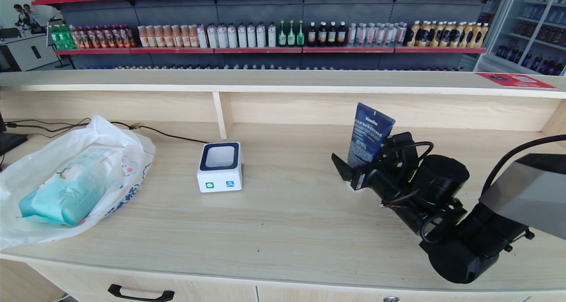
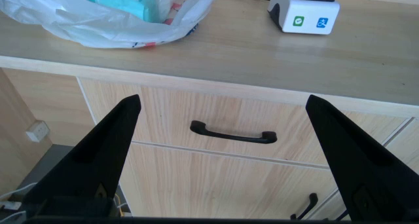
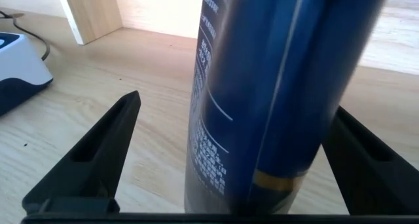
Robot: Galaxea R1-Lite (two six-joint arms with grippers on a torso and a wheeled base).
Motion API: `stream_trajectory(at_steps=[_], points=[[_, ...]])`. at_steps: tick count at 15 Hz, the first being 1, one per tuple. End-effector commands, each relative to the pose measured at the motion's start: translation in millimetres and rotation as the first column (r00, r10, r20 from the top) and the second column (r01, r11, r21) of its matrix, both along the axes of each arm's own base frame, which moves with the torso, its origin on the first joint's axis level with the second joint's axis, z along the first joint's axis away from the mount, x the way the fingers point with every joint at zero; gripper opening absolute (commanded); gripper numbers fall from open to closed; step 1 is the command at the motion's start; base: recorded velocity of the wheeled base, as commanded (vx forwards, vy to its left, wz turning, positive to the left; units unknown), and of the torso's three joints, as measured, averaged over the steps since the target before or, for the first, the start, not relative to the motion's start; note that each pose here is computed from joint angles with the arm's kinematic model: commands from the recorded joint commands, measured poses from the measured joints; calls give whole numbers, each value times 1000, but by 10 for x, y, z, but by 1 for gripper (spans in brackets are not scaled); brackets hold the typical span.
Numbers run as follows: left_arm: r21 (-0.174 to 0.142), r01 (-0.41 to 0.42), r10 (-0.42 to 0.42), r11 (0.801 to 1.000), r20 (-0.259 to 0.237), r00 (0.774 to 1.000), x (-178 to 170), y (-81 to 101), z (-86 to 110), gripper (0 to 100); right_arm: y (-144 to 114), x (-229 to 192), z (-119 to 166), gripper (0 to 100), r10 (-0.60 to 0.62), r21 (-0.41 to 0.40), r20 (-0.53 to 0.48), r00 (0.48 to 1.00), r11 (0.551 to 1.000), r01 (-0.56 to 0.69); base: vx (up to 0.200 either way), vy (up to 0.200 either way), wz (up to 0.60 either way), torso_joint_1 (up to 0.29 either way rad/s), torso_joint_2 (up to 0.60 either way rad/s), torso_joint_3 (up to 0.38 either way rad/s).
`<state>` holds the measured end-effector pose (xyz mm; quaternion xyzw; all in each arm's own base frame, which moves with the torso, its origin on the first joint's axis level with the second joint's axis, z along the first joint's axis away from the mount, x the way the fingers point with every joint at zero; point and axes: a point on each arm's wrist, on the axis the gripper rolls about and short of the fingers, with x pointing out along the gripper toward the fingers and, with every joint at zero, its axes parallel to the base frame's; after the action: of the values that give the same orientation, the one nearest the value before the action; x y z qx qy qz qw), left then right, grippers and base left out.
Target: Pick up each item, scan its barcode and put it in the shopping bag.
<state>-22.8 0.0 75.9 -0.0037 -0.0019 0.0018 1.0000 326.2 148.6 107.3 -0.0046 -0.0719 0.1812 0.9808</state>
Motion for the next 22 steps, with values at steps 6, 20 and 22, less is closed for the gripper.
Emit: stream_trajectory(at_steps=[6, 20, 22], points=[[0, -1, 1, 1000, 1, 1000, 0, 0, 0, 100, 4, 12, -17, 0, 0, 3, -4, 1000, 1000, 0, 0, 0, 0, 0, 0, 0], [0, -1, 1, 1000, 1, 1000, 0, 0, 0, 100, -16, -32, -50, 0, 3, 10, -29, 1000, 1000, -2, 0, 0, 0, 0, 0, 0], [0, -1, 1, 1000, 1, 1000, 0, 0, 0, 100, -15, -43, -39, 0, 4, 10, -28, 1000, 1000, -4, 0, 0, 0, 0, 0, 0]])
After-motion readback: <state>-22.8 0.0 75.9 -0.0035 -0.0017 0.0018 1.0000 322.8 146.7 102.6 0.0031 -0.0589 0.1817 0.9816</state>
